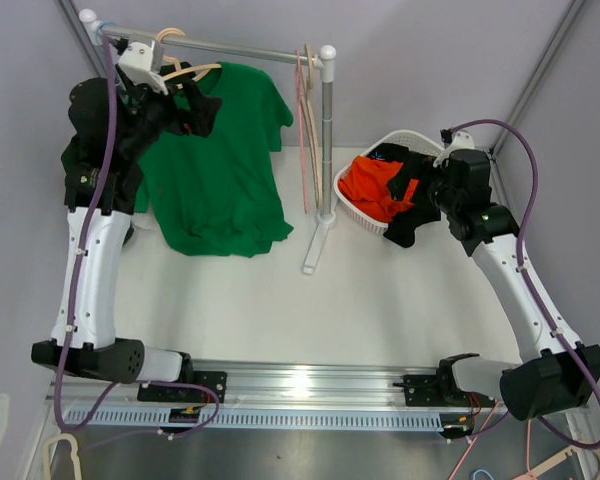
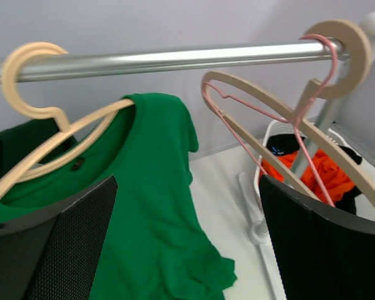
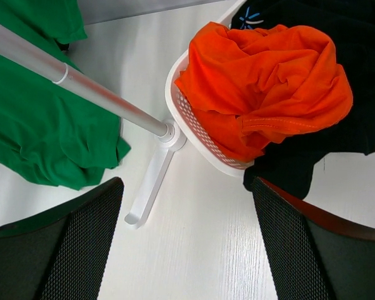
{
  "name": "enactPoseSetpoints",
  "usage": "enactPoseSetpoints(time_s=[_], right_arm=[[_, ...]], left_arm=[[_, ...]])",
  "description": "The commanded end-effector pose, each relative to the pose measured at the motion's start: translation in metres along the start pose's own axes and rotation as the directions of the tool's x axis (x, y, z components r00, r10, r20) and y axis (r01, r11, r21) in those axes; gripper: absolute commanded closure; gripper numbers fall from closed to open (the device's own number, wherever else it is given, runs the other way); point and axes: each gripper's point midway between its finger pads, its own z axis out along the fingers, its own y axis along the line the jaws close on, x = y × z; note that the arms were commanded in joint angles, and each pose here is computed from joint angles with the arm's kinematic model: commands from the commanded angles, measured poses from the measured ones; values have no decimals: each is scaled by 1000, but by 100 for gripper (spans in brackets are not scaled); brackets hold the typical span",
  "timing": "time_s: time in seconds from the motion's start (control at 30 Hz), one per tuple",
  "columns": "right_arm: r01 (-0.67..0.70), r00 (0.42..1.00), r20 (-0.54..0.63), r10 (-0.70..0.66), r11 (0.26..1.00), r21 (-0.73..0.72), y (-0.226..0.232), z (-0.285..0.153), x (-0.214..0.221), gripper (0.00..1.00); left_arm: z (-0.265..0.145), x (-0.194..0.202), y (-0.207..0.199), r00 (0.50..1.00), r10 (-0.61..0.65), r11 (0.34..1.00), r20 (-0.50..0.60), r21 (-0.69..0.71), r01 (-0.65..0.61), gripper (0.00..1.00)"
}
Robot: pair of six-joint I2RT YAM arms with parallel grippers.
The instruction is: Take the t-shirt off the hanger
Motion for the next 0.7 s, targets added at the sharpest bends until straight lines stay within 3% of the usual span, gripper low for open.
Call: enactPoseSetpoints(time_s=[0.0,0.23,0.27,0.3,0.33,0.4,0.67], right_arm=[[13,998,61,-10,999,-52,14,-2,-22,10],[16,998,58,-11,996,-93,24,7,-29,6],[17,998,56,-11,995,-95,25,8,-29,6],[17,999,44,-13,996,-93,25,10,-28,6],[26,999,50,-21,995,-95,27,8,-31,6],[31,998,61,-25,995,-91,27,6,-34,5],[30,996,86,-25,997,-66,22,4,-37,5]], left_arm=[[-5,-20,4,994,56,992,96,105,-66,1],[2,-23,50,996,33,992,81,119,-42,6],[7,-13,56,998,20,984,56,178,-29,8],[7,-16,56,998,14,977,63,212,-27,1],[11,-17,61,998,6,975,69,219,-21,1],[25,-7,90,998,-46,993,49,107,41,1],[53,0,142,992,-92,993,91,-68,98,1]])
